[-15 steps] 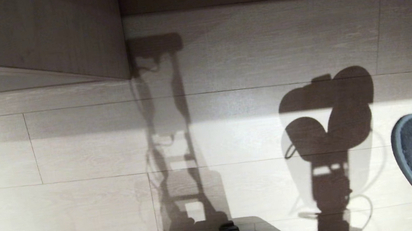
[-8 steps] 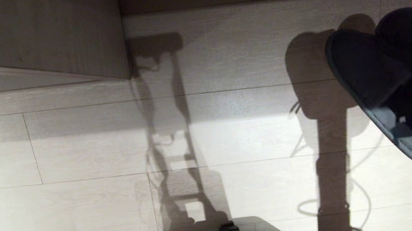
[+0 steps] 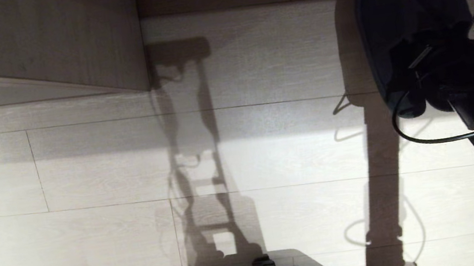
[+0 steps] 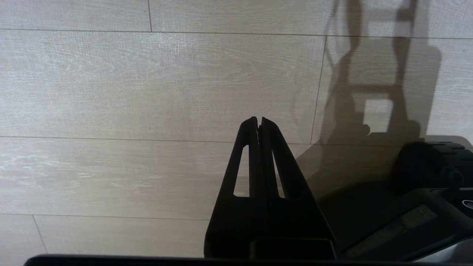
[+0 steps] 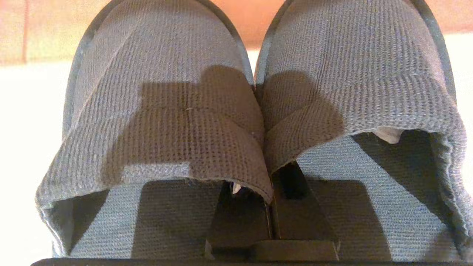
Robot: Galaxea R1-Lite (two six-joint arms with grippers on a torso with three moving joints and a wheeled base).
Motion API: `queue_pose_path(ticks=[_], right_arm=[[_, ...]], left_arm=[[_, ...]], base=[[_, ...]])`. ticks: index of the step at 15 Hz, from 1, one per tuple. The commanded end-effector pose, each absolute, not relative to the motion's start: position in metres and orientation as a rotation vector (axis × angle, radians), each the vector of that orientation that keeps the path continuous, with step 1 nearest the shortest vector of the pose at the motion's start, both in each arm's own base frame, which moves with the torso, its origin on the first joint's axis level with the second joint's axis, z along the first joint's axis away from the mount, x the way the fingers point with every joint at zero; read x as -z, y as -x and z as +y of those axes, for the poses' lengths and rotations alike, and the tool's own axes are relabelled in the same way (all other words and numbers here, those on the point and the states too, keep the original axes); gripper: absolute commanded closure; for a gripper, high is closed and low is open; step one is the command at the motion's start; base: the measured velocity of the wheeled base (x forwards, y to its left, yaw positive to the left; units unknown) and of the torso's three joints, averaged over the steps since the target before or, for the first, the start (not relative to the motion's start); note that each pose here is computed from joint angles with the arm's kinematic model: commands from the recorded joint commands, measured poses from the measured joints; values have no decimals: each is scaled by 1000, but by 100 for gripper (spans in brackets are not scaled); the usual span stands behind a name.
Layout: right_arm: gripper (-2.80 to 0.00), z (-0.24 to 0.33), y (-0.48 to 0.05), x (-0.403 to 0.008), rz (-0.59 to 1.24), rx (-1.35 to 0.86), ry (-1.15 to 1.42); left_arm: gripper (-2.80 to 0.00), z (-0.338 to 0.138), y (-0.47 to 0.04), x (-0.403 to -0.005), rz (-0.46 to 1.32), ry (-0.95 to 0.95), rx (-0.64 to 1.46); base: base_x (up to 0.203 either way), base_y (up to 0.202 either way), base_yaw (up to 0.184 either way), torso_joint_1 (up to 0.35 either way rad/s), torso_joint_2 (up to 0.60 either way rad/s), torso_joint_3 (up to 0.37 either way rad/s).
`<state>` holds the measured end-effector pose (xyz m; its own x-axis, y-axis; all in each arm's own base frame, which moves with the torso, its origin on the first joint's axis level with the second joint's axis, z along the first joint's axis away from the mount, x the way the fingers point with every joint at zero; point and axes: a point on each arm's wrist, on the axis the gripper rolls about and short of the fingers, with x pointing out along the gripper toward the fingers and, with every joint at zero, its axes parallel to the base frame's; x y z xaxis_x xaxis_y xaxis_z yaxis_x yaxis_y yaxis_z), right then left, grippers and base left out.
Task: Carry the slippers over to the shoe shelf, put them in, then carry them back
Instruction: Place the slippers on the floor
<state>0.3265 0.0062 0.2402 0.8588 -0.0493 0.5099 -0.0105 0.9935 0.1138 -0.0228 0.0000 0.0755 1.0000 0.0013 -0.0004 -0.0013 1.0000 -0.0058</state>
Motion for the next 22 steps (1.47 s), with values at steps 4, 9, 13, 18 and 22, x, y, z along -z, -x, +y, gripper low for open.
queue_pose_path(ticks=[4,9,13,18,22], right_arm=[[-280,9,-357,-215,-489,-37,-99],[-280,8,-359,-203,-443,-35,-85],[-280,9,-353,-198,-419,-35,-84],[-280,9,-323,-215,-445,-30,-29],[-280,13,-292,-222,-440,-40,1]], left_arm=[[0,0,23,-75,0,6,-2],[0,0,23,-75,1,6,-2],[0,0,23,-75,1,6,0],[0,0,23,-75,0,6,-2],[0,0,23,-75,1,6,-3]], base=[[0,0,0,0,0,0],[0,0,0,0,0,0],[0,0,0,0,0,0],[0,0,0,0,0,0],[0,0,0,0,0,0]])
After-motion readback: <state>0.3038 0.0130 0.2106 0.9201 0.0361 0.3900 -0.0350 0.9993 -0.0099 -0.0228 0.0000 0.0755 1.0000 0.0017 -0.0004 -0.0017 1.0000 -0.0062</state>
